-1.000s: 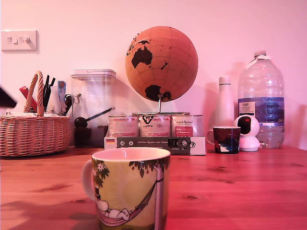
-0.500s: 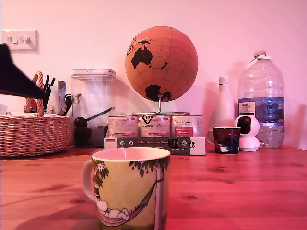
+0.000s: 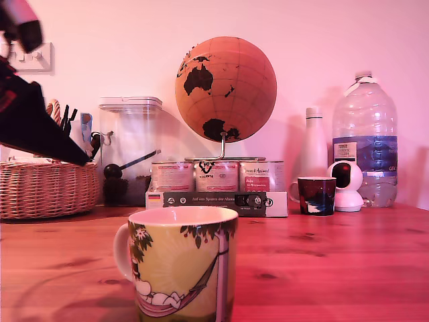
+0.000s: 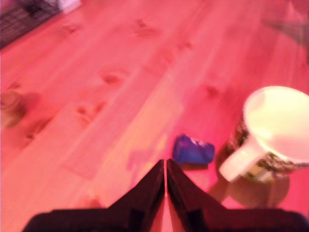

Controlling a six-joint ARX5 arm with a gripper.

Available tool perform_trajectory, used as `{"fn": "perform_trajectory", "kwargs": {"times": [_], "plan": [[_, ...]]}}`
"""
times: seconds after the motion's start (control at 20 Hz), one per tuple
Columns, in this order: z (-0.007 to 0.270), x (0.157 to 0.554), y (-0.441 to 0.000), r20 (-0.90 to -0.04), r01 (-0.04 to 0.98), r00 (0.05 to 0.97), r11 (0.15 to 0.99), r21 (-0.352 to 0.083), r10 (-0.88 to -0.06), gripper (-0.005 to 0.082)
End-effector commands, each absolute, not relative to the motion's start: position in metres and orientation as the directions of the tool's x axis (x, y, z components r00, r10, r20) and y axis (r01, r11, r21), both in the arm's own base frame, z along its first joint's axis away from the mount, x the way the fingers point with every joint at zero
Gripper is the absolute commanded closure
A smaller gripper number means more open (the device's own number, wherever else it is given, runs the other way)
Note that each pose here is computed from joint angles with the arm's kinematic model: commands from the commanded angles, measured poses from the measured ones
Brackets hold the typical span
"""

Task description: Pick up the coffee capsules on the table and drop them inside the coffee cup

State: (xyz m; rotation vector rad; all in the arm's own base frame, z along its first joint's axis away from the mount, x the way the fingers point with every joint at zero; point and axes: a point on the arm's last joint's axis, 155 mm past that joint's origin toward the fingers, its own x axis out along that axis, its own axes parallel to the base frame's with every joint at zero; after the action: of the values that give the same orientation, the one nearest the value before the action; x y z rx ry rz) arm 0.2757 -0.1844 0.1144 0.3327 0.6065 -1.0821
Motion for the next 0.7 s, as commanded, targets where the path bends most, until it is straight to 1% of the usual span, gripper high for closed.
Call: {"fn": "perform_trajectory", "kwargs": {"times": [0.0, 0.15, 0.35, 0.65], "plan": [[0.1142, 0.2770, -0.1870, -0.622, 0.907, 0.318, 0.420, -0.020, -0.715, 0.0790], [0.1159, 0.2786, -0.1891, -0.630, 0.911, 0.308, 0.411, -0.020, -0.713, 0.0790], [0.1182, 0.2812, -0.1911, -0.631, 0.915, 0.310, 0.403, -0.005, -0.712, 0.0790], [0.1124, 0.2805, -0.1949, -0.641, 0.920, 0.289, 0.392, -0.020, -0.711, 0.0790]]}}
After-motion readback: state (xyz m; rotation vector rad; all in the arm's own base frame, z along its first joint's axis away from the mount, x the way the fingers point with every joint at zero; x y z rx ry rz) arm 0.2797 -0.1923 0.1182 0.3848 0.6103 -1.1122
